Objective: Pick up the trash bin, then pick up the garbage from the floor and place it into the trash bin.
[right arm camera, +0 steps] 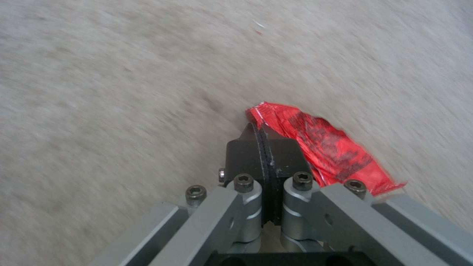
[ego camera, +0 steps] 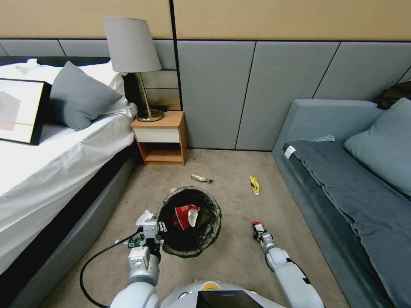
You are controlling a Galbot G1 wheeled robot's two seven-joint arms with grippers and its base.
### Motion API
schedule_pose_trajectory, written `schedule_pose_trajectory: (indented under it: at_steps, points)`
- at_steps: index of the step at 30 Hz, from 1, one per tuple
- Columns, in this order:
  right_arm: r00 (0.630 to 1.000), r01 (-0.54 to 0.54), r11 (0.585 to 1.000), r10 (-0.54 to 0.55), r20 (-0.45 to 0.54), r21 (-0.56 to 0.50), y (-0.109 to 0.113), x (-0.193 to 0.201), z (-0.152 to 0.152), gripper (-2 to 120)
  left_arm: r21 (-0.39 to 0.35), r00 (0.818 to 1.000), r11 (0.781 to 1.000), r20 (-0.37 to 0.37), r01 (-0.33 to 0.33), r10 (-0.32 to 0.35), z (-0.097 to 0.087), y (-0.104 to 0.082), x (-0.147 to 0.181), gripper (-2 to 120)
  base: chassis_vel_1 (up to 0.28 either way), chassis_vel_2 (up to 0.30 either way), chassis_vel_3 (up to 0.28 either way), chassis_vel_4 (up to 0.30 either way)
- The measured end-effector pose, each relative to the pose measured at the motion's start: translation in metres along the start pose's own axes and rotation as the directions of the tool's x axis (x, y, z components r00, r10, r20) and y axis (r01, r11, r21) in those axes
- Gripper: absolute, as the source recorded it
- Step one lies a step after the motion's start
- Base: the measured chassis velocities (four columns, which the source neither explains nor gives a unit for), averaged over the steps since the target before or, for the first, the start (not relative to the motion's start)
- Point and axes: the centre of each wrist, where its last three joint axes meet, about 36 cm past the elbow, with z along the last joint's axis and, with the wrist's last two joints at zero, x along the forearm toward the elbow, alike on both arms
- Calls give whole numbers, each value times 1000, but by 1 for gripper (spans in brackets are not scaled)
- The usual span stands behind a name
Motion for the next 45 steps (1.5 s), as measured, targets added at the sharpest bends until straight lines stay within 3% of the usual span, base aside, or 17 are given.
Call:
schedule_pose_trajectory:
  at_steps: [4, 10, 15, 21, 22, 23, 27, 28, 30, 31, 33, 34, 37, 38, 40, 45]
  points:
    - [998, -4, 1000, 5, 67, -17, 6, 7, -15, 0, 0, 1000, 1000, -3, -1, 1, 1, 0, 0, 0, 0, 0, 0, 0]
    - [967, 21, 998, -6, 254, -54, 26, 42, -64, 0, -1, 1000, 1000, -5, -2, 2, 2, -1, -1, 0, 0, 0, 0, 0]
    - [946, 34, 998, -14, 323, -56, 34, 61, -79, 0, -2, 1000, 1000, -6, -4, 4, 3, -1, -1, 0, 0, 0, 0, 0]
    - [872, 77, 995, -33, 488, -70, 40, 91, -118, 0, -3, 1000, 1000, -12, -8, 8, 5, -3, -1, 0, 0, 0, 0, 0]
    - [810, 127, 990, -68, 582, -61, 42, 98, -132, 0, -4, 1000, 1000, -15, -10, 10, 6, -3, -2, 0, 0, 0, 0, 0]
    - [810, 127, 990, -68, 582, -61, 42, 98, -132, 0, -4, 1000, 1000, -15, -10, 10, 6, -3, -2, 0, 0, 0, 0, 0]
    - [577, 279, 960, -181, 796, 16, 45, 121, -174, 0, -7, 1000, 1000, -25, -18, 17, 10, -5, -2, 0, 0, 0, 0, 0]
    - [577, 279, 960, -181, 796, 16, 45, 121, -174, 0, -7, 1000, 1000, -25, -18, 17, 10, -5, -2, 0, 0, 0, 0, 0]
    - [470, 343, 937, -226, 853, 59, 48, 137, -193, 0, -7, 999, 1000, -31, -21, 21, 12, -6, -3, 0, 0, 0, 0, 0]
    - [470, 343, 937, -226, 853, 59, 48, 137, -193, 0, -7, 999, 1000, -31, -21, 21, 12, -6, -3, 0, 0, 0, 0, 0]
    - [375, 408, 907, -272, 886, 106, 53, 156, -211, 0, -6, 999, 1000, -37, -27, 26, 14, -8, -3, 0, 0, 0, 0, 0]
    - [375, 408, 907, -272, 886, 106, 53, 156, -211, 0, -6, 999, 1000, -37, -27, 26, 14, -8, -3, 0, 0, 0, 0, 0]
    - [262, 490, 849, -358, 896, 196, 60, 182, -228, 0, -6, 999, 999, -39, -32, 32, 15, -9, -3, 0, 0, 0, 0, 0]
    - [262, 490, 849, -358, 896, 196, 60, 182, -228, 0, -6, 999, 999, -39, -32, 32, 15, -9, -3, 0, 0, 0, 0, 0]
    - [209, 529, 810, -414, 886, 254, 70, 194, -233, 0, -6, 999, 999, -39, -35, 35, 15, -10, -3, 0, 0, 0, 0, 0]
    - [188, 573, 765, -472, 861, 294, 90, 203, -229, 0, -7, 999, 999, -38, -36, 36, 15, -11, -3, 0, 0, 0, 0, 0]
